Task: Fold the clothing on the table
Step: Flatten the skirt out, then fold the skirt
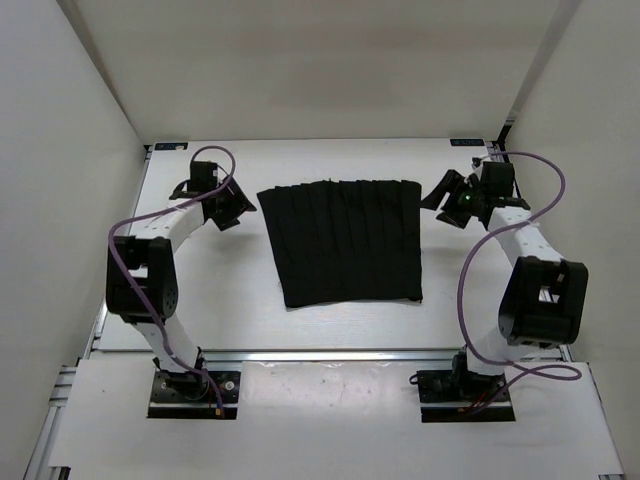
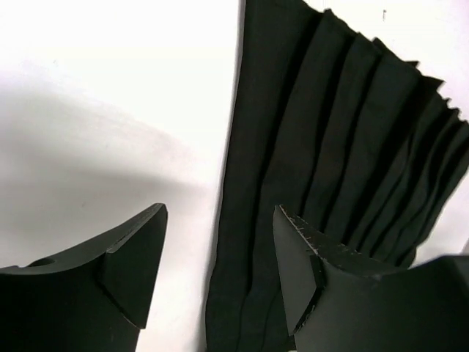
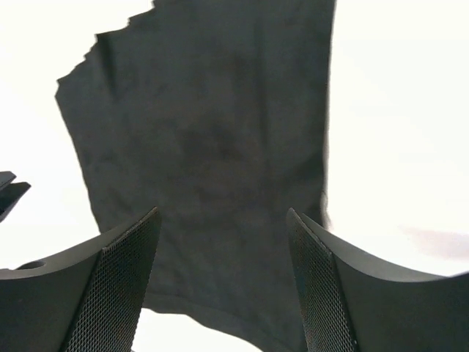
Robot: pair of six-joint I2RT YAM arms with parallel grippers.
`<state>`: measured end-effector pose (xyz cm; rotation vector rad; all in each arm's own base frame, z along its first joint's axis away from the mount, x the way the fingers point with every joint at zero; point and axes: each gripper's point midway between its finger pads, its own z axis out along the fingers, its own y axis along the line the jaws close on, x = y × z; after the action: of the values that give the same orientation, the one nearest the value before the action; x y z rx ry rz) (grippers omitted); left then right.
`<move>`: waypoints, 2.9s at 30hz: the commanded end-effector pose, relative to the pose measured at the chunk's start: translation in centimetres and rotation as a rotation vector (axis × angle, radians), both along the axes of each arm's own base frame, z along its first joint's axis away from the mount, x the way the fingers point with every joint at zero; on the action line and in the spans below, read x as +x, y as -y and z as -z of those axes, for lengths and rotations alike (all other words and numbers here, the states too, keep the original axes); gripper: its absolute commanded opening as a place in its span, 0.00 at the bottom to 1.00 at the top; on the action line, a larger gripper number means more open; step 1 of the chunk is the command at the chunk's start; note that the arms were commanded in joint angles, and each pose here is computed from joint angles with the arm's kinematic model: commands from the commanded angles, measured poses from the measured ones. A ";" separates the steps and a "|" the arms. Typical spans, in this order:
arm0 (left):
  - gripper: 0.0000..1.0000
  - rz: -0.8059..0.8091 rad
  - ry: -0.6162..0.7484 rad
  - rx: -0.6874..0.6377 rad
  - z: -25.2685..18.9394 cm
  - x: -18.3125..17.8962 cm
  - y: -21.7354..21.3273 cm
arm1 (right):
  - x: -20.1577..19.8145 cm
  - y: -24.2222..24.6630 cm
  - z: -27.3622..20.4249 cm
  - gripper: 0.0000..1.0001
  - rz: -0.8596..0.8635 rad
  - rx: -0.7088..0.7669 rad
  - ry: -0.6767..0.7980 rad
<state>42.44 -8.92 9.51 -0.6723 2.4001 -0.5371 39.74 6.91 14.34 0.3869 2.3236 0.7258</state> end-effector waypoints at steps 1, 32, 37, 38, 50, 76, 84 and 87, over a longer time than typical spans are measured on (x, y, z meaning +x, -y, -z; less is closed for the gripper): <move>0.70 0.007 0.038 0.041 -0.1 2.6 0.4 | 0.0 1.2 1.4 0.75 -0.032 0.012 -0.071; 0.67 0.280 -0.216 0.072 6.2 -17.4 8.4 | -17.0 -0.2 10.8 0.66 -0.072 -0.084 -0.515; 0.67 0.294 -0.243 0.002 6.0 -17.8 10.2 | -17.5 -0.3 11.5 0.64 -0.056 -0.065 -0.532; 0.67 0.294 -0.236 -0.001 5.8 -17.7 10.3 | -17.9 -0.5 11.9 0.64 -0.055 -0.062 -0.547; 0.48 0.327 -0.316 -0.032 7.5 -20.1 11.8 | -18.7 -1.4 12.6 0.57 -0.049 -0.014 -0.563; 0.29 0.361 -0.349 -0.027 8.8 -20.7 12.1 | -15.0 0.0 11.7 0.47 0.052 -0.025 -0.392; 0.00 0.387 -0.362 -0.040 9.7 -20.5 12.0 | -14.6 -2.0 12.4 0.00 0.022 0.090 -0.329; 0.00 0.427 -0.318 -0.039 8.0 -18.7 11.7 | -13.5 -2.3 10.2 0.00 -0.006 0.068 -0.259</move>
<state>22.63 -21.90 1.37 -0.3425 2.8640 -0.7476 23.93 8.47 1.49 0.6306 2.6594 0.7501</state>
